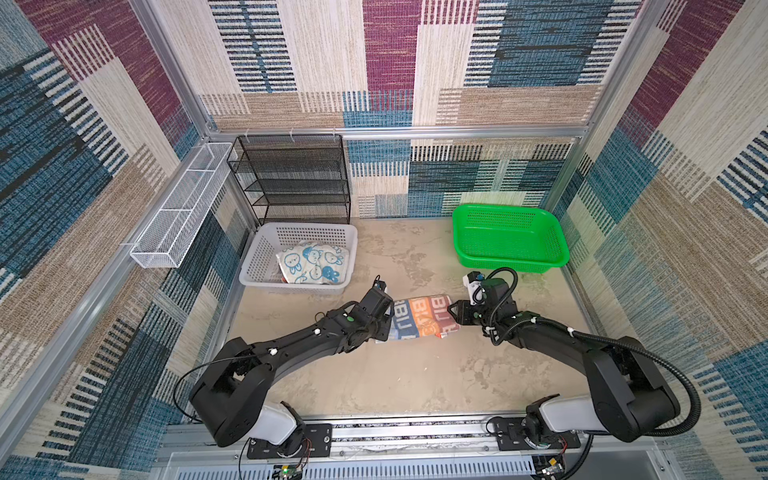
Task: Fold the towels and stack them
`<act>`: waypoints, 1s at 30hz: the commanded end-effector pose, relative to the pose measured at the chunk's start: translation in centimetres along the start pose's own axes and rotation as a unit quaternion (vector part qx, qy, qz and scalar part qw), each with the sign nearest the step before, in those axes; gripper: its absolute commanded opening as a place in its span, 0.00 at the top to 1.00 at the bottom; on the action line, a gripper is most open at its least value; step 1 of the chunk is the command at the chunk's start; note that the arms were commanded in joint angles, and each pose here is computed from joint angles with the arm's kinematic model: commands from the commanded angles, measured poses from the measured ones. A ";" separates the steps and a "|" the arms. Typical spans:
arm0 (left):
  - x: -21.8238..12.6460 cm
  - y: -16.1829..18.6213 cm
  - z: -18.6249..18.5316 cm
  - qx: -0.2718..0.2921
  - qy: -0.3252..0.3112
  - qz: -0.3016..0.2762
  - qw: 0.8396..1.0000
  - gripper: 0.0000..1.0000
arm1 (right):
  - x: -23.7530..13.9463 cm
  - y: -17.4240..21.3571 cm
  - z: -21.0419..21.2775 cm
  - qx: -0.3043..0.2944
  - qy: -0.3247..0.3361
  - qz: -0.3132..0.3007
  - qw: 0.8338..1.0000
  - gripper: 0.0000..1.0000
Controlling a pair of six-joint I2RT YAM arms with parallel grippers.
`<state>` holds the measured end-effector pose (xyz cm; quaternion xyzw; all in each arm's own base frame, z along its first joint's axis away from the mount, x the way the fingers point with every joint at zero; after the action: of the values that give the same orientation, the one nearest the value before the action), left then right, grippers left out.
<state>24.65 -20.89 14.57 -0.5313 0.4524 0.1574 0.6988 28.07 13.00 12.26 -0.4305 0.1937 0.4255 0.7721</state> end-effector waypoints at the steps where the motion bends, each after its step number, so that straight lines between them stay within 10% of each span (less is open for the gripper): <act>1: -1.4 -1.1 0.2 -0.016 -0.006 -0.029 0.999 0.47 | -0.7 -0.9 0.5 -0.003 0.005 -0.015 1.000 0.48; 14: 0.0 -2.0 -1.6 -0.058 0.040 -0.010 0.997 0.46 | 1.0 -1.0 0.6 -0.009 -0.007 0.031 0.999 0.24; 30: 4.6 3.4 -1.0 -0.047 0.013 0.058 0.997 0.46 | 2.7 0.3 -1.8 0.016 -0.028 0.075 0.997 0.35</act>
<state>24.17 -22.15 9.30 -0.5432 0.4943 0.2041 0.6473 29.31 12.44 9.48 -0.3975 0.2303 0.4773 0.7491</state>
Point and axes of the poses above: each gripper's point midway between its finger pads, its own x axis out along the fingers, its own z axis along the line the jaws close on, y = z × x, the point moved 7 cm from there along -x, back along the fingers, and after that the axes turned 11 degrees about x, right-handed, at the moved point
